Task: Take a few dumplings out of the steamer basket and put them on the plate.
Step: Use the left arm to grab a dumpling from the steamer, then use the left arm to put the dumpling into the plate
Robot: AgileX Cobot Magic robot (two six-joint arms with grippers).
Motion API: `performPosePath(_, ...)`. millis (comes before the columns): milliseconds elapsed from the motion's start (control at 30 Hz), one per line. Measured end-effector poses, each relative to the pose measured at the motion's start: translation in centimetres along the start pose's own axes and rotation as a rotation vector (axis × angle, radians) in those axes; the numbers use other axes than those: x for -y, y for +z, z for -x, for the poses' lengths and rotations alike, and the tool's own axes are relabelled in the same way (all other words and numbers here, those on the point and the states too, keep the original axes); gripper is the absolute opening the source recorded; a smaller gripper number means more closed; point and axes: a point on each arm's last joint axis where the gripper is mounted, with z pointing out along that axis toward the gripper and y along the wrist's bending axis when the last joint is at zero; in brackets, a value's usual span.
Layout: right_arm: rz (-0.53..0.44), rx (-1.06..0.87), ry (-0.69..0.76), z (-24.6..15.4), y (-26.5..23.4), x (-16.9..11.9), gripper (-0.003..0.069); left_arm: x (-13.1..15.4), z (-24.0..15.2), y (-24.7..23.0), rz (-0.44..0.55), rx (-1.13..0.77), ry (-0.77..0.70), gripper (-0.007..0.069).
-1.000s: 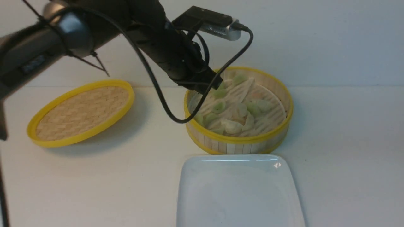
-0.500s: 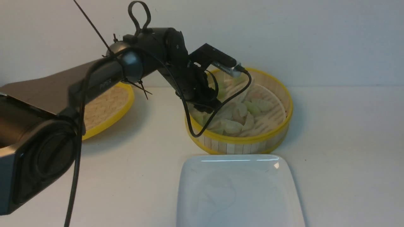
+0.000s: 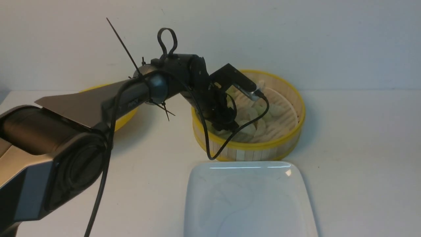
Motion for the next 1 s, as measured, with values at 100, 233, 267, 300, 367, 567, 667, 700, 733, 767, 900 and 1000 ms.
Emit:
performPosePath(100,0.001,-0.003,0.0,0.0,0.0,0.0,-0.0015,0.0,0.0,0.0,0.001,-0.001,-0.008,0.0266)
performPosePath(233,0.001,-0.005,0.0,0.0,0.0,0.0,-0.0015,0.1,0.0,0.0,0.002,-0.004,-0.004,0.0155)
performPosePath(267,0.001,-0.005,0.0,0.0,0.0,0.0,-0.0015,0.1,0.0,-0.1,-0.001,-0.01,-0.002,0.0158)
performPosePath(300,0.001,-0.005,0.0,0.0,0.0,0.0,-0.0015,0.1,0.0,-0.3,-0.004,-0.016,0.0,0.0162)
performPosePath(367,0.001,-0.005,0.0,0.0,0.0,0.0,-0.0015,0.2,0.1,-0.6,-0.012,-0.028,0.001,0.0162)
performPosePath(567,0.005,-0.005,0.002,0.0,0.0,0.0,-0.0015,0.6,2.5,-6.9,-0.033,-0.019,0.024,0.0162)
performPosePath(667,0.021,-0.001,0.009,0.0,0.0,-0.2,-0.0015,0.8,3.6,-10.6,-0.03,0.01,0.029,0.0162)
performPosePath(700,0.024,-0.001,0.01,0.0,0.0,-0.2,-0.0015,0.9,3.8,-11.3,-0.028,0.019,0.027,0.0162)
performPosePath(733,0.028,0.0,0.012,0.0,0.0,-0.3,-0.0015,0.9,4.2,-12.6,-0.021,0.037,0.027,0.0162)
performPosePath(767,0.029,0.001,0.012,0.0,0.0,-0.3,-0.0015,1.0,4.3,-13.3,-0.017,0.048,0.029,0.0162)
performPosePath(900,0.029,0.002,0.013,0.0,0.0,-0.3,-0.0015,1.4,4.5,-15.6,-0.026,0.045,0.012,0.0162)
performPosePath(1000,0.03,0.002,0.013,0.0,0.0,-0.3,-0.0015,2.1,3.8,-17.3,-0.075,-0.037,-0.011,0.0162)
